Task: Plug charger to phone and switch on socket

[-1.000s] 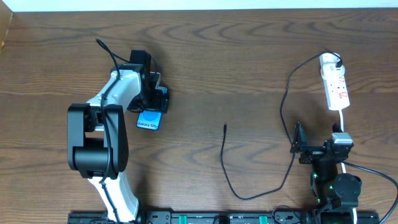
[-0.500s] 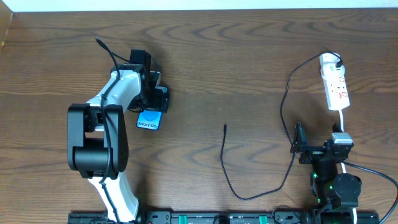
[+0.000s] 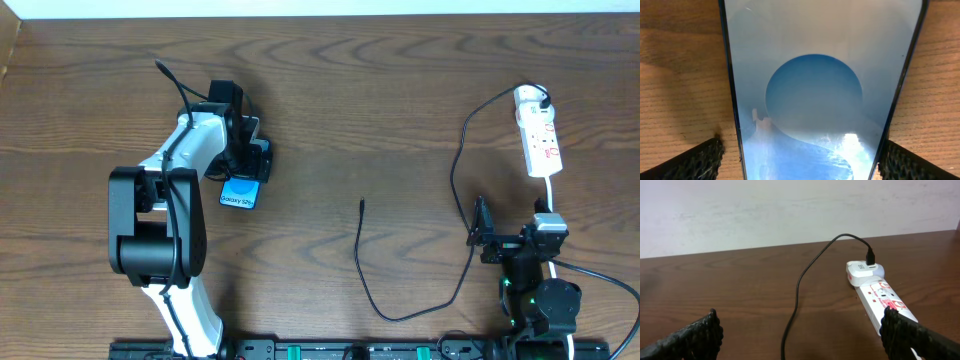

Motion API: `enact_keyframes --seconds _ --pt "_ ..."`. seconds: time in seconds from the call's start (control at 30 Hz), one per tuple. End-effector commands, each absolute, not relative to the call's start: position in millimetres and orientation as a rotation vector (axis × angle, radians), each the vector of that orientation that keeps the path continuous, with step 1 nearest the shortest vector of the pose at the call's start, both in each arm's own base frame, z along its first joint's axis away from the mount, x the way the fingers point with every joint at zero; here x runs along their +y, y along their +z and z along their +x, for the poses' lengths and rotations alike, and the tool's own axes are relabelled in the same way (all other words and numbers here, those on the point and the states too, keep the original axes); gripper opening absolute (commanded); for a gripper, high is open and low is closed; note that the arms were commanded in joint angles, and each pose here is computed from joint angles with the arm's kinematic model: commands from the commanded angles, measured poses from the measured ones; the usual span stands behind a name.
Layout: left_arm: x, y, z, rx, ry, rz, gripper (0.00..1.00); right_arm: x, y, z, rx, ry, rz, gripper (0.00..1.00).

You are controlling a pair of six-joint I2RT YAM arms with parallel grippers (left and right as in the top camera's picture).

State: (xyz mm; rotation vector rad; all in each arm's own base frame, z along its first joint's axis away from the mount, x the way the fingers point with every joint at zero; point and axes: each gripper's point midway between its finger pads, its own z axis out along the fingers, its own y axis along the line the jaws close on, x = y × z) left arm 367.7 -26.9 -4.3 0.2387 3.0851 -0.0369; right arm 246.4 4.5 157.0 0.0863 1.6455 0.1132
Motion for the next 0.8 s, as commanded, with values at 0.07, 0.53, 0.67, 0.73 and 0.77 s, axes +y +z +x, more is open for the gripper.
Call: enact_keyframes --seconds 0.07,0.53,0.67,0.73,0.77 --pt "-38.3 -23.5 346.7 3.161 -0.152 0.265 0.98 6.0 156.4 246.1 1.645 0.122 0.089 0.99" --pt "-38.4 -23.5 349.1 3.152 -0.151 0.264 0.98 6.0 156.5 246.1 1.645 0.123 0.089 0.99" --pt "-38.4 -23.5 349.2 3.151 -0.151 0.264 0.92 6.0 156.4 246.1 1.645 0.123 0.089 0.99" --pt "-38.4 -23.5 349.2 3.151 -0.151 0.264 0.91 6.0 156.4 246.1 1.645 0.123 0.089 0.99" --pt "-38.4 -23.5 349.2 3.151 -0.151 0.265 0.91 6.0 156.4 246.1 1.645 0.123 0.089 0.99"
